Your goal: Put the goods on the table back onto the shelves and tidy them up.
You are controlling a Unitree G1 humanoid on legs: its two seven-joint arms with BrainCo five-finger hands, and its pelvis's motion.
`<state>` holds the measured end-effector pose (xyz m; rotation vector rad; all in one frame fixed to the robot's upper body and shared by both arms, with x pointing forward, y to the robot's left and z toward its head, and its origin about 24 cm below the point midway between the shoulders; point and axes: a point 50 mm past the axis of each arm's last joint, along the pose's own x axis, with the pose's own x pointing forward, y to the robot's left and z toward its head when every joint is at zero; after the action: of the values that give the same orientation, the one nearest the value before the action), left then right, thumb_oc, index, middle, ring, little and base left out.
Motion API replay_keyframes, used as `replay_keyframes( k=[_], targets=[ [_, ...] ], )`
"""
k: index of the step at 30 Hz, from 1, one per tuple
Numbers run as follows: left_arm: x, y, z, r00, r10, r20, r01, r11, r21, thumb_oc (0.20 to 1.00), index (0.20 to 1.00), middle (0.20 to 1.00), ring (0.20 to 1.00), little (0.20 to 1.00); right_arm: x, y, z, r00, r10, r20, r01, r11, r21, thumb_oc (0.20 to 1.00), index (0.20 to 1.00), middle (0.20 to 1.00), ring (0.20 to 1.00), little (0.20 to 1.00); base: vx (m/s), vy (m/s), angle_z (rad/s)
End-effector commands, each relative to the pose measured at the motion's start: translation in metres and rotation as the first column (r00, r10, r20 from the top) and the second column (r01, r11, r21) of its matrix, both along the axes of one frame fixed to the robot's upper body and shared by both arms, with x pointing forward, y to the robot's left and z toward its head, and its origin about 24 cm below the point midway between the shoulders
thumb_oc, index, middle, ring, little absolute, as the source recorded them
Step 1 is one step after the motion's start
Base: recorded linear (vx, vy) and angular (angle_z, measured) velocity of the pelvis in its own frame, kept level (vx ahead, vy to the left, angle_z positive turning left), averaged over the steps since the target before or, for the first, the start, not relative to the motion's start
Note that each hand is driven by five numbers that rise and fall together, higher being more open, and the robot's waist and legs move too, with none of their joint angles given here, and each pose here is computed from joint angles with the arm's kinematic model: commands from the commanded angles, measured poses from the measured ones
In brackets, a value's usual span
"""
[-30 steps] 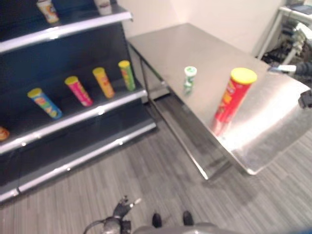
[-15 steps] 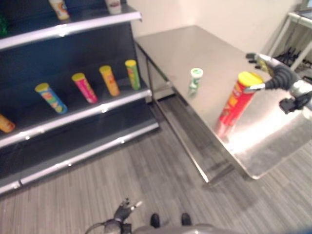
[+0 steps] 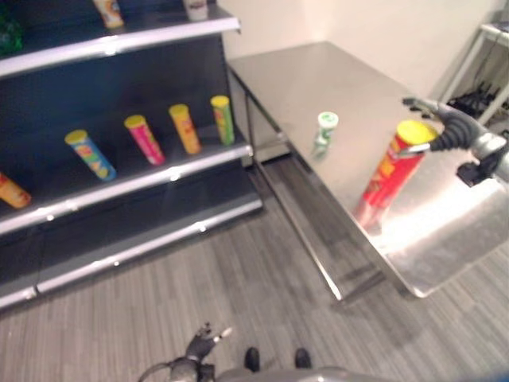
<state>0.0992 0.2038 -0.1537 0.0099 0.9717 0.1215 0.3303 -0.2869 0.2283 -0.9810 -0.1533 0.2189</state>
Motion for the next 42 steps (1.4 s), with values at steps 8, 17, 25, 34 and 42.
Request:
replay_keyframes(
  k=[8, 17, 25, 34, 42],
  targets=[
    [0.01, 0.014, 0.003, 1.0, -0.022, 0.019, 0.022, 0.999, 0.047, 1.0, 1.0, 1.0, 1.0, 1.0, 0.015, 0.007, 0.012, 1.0, -0.004, 0.013, 0.004, 1.0, 0.03, 1.0, 1.0, 1.0, 1.0, 1.0, 0.0, 0.0, 0.0],
    [0.012, 0.014, 0.004, 0.999, -0.026, 0.023, 0.025, 0.999, 0.042, 1.0, 1.0, 1.0, 1.0, 1.0, 0.024, 0.006, -0.003, 0.998, -0.033, -0.06, 0.037, 0.998, 0.059, 0.2, 0.2, 0.2, 0.2, 0.2, 0.0, 0.0, 0.0],
    [0.012, 0.016, 0.003, 1.0, -0.013, 0.018, 0.012, 0.999, 0.049, 1.0, 1.0, 1.0, 1.0, 1.0, 0.022, 0.008, 0.001, 0.999, -0.025, -0.046, 0.026, 0.999, 0.021, 0.2, 0.2, 0.2, 0.2, 0.2, 0.0, 0.0, 0.0],
    [0.022, 0.017, 0.009, 0.996, 0.02, 0.083, -0.024, 0.998, 0.057, 1.0, 1.0, 1.0, 1.0, 1.0, -0.029, 0.036, 0.063, 0.905, 0.168, 0.391, -0.227, 0.967, 0.111, 0.2, 0.2, 0.2, 0.2, 0.2, -0.01, -0.051, 0.06],
    [0.029, 0.014, 0.015, 0.991, 0.002, 0.132, -0.008, 0.999, 0.045, 1.0, 1.0, 1.0, 1.0, 1.0, -0.071, 0.086, 0.096, 0.692, 0.388, 0.609, -0.43, 0.899, -0.084, 0.2, 0.2, 0.2, 0.2, 0.2, -0.02, -0.119, 0.36]
  ],
)
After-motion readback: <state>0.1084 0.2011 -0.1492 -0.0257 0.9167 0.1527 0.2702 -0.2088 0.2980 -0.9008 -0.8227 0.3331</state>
